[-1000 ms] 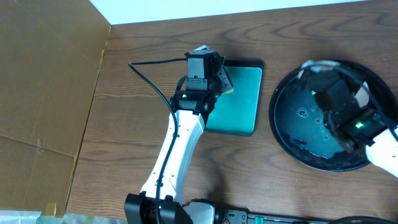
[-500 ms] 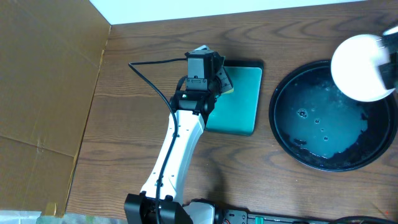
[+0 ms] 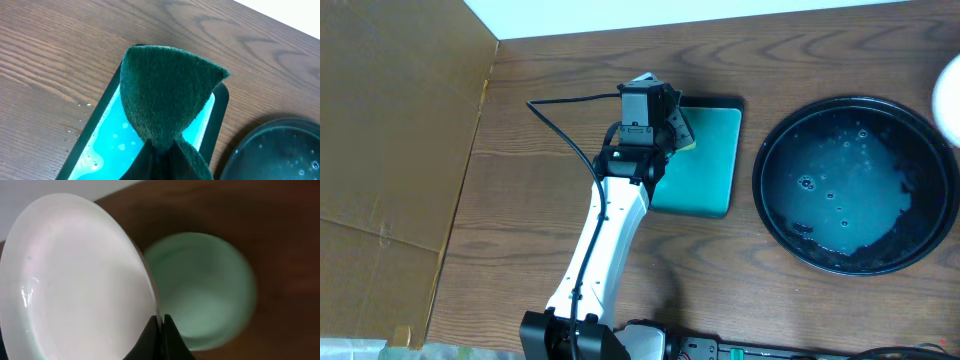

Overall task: Clean dirty plates on tray and stack at the side
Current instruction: 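Lift the cleaned plate with the right gripper toward the right edge, then lower the sponge into the teal water tray and release it with the left gripper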

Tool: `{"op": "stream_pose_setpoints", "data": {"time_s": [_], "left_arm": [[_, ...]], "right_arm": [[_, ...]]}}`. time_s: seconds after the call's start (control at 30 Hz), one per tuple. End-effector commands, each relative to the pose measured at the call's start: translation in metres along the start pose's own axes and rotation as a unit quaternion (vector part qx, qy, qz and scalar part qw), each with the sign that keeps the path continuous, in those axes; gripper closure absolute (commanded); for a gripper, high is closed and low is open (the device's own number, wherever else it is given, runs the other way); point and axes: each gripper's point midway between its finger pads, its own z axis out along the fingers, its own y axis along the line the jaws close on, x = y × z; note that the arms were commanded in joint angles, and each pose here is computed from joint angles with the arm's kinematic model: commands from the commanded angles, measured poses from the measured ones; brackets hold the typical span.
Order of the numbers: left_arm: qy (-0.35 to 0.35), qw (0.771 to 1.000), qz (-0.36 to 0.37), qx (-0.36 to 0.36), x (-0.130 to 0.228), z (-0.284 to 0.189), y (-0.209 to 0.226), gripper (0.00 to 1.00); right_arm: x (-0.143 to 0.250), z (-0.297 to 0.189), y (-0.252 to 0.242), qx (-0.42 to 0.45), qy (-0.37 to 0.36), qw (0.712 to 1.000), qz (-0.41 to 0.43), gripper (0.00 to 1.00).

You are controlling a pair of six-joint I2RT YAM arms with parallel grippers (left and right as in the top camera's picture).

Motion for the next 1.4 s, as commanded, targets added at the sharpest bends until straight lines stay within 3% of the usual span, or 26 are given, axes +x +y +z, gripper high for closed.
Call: {"op": "stream_pose_setpoints", "data": {"time_s": [0.0, 0.23, 0.5, 0.57, 0.63, 0.67, 0.8, 1.13, 1.37], "left_arm": [[-0.003, 1.0, -0.006, -0.004, -0.001, 0.001, 0.002, 0.93], [-0.004, 1.0, -0.006, -0.004, -0.001, 0.001, 0.002, 0.93], [-0.004, 1.0, -0.006, -0.004, -0.001, 0.001, 0.002, 0.93], [-0.004, 1.0, -0.006, -0.004, -0.001, 0.001, 0.002, 0.93], [-0.004, 1.0, -0.006, -0.004, -0.001, 0.001, 0.002, 0.93], [-0.004, 1.0, -0.006, -0.004, -0.001, 0.001, 0.002, 0.93], [-0.002, 1.0, -0.006, -0.005, 0.0, 0.003, 0.003, 0.93], [0.078, 0.996, 0.002, -0.04, 0.043, 0.046, 0.018, 0.93], [0.125, 0.99, 0.008, -0.071, 0.072, 0.087, 0.031, 0.93]], "right_arm": [[-0.001, 0.005, -0.053, 0.123, -0.013, 0.988, 0.089, 0.98], [0.023, 0.047, -0.087, 0.173, -0.001, 0.971, 0.165, 0.98], [0.035, 0.068, -0.104, 0.197, 0.003, 0.966, 0.166, 0.99], [0.03, 0.066, -0.104, 0.197, -0.005, 0.966, 0.165, 0.79], [0.026, 0.064, -0.103, 0.196, -0.01, 0.967, 0.164, 0.39], [0.024, 0.063, -0.102, 0.194, -0.012, 0.967, 0.164, 0.24], [0.016, 0.052, -0.088, 0.171, -0.014, 0.972, 0.162, 0.01], [-0.027, -0.024, -0.012, 0.102, -0.071, 0.984, 0.124, 0.01], [-0.035, -0.058, 0.041, 0.052, -0.093, 0.99, 0.089, 0.01]]}}
